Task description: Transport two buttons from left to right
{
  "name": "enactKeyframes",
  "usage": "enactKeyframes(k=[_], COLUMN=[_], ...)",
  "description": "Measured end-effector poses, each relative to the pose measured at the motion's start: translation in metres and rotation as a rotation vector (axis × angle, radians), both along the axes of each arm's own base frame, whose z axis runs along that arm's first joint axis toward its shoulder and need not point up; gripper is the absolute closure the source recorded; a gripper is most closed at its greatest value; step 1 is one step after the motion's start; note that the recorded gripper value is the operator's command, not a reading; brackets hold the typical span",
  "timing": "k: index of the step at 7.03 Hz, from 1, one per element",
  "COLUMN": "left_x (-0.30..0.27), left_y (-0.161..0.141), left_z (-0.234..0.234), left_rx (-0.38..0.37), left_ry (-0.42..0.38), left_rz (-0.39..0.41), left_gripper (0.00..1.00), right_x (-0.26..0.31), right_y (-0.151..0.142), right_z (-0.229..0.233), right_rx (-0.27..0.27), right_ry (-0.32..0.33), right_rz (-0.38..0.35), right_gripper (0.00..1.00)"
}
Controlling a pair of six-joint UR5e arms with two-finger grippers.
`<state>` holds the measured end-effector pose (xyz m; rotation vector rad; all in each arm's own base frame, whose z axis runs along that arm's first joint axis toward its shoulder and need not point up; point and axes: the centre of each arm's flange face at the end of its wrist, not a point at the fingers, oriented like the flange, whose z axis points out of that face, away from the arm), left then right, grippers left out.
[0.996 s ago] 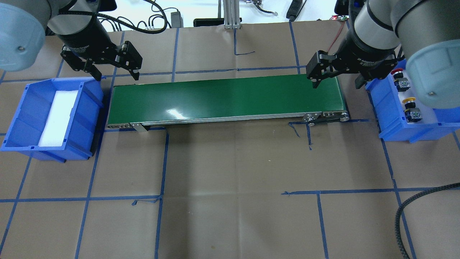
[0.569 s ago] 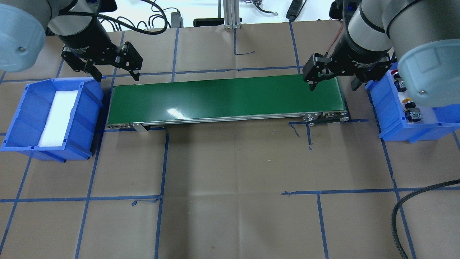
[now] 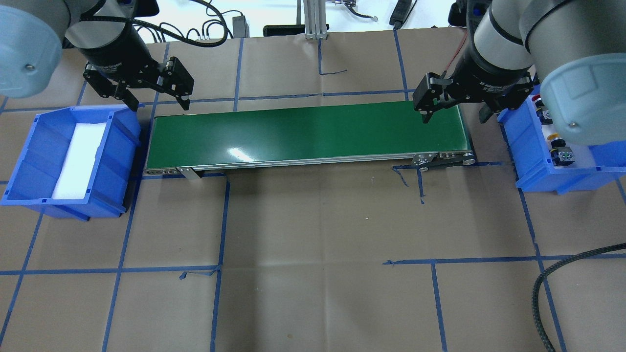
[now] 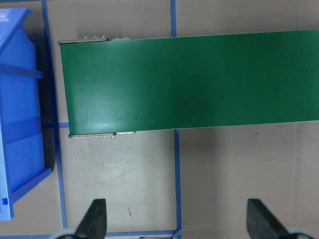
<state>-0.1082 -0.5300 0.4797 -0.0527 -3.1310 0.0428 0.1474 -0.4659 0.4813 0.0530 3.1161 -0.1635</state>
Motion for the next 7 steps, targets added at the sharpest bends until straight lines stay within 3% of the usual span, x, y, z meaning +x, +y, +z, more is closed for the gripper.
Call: enactKeyframes(k=[7], left_x=[0.0002], left_y=[-0.0001], left_z=[0.0007], left_rx=[-0.002], left_ry=[0.0], left_rz=[0.0], left_gripper=[0.0], right_x=[-0.0019], right_y=[0.0008], right_z=[0.0021], right_rx=[0.003], right_ry=[0.004], right_rz=[-0.004], right_gripper=[0.0])
